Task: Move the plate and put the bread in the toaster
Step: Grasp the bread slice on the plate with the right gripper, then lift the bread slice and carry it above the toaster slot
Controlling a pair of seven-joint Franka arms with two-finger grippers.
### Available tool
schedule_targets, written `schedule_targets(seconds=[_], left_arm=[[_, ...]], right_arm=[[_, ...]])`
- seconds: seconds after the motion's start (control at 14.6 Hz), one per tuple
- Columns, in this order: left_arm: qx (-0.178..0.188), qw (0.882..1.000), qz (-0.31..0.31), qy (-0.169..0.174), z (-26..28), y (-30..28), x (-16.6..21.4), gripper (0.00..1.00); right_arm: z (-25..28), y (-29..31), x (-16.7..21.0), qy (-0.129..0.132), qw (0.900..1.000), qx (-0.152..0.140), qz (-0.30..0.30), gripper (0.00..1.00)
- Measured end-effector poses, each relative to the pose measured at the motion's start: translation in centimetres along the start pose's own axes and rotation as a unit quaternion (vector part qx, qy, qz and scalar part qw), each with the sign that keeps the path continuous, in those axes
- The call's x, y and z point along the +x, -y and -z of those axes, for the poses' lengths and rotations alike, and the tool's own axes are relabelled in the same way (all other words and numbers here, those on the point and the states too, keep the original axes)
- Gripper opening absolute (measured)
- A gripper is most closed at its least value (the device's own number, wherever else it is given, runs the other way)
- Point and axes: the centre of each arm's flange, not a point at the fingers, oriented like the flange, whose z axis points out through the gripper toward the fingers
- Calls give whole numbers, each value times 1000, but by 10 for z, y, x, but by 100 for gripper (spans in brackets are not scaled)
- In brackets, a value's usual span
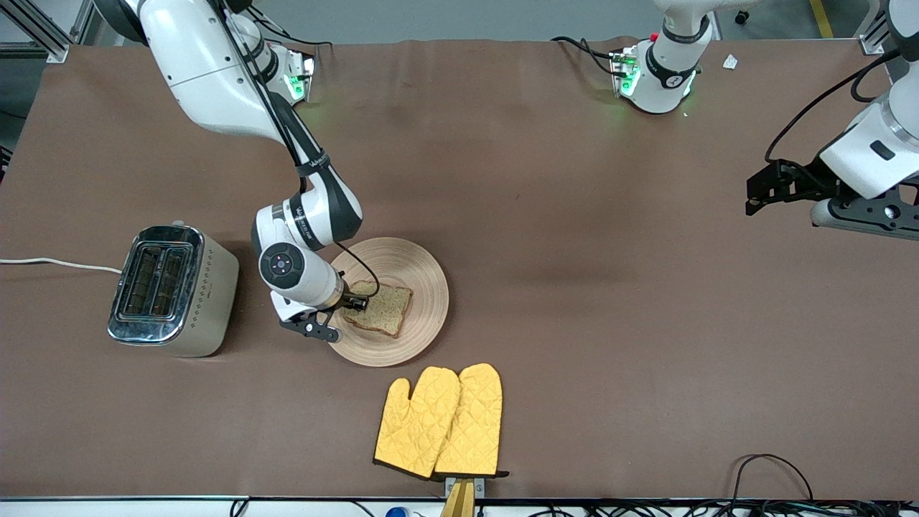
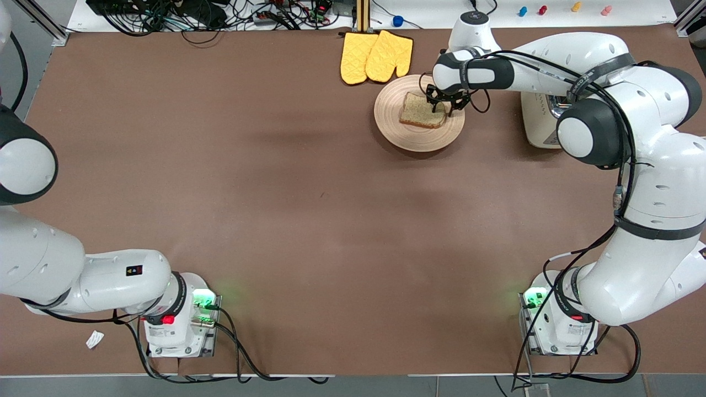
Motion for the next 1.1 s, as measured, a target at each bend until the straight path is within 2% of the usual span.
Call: schedule_targets(seconds=[0.14,0.41,0.62,0.82,0.96,1.1], left_arm=[[0,1000,-1,-8,7,-1,1,100],[3,1000,2,-19,18,1,1,100],[8,1000,13,-17,21,11,-2,100],[10,1000,12,-15,22,9,-3,100],[10,1000,12,-14,21,8,-3,100],[10,1000,14,-13,21,11,-4,100]], right_arm=[[2,1,0,-1,1000,1,-1,25],[3,0,0,0,1000,0,-2,6],[6,0,1,3,1000,-2,-2,6],[28,3,8,23,1000,-20,2,6],[60,11,12,30,998,-46,17,6],[99,16,12,20,994,-97,44,6]])
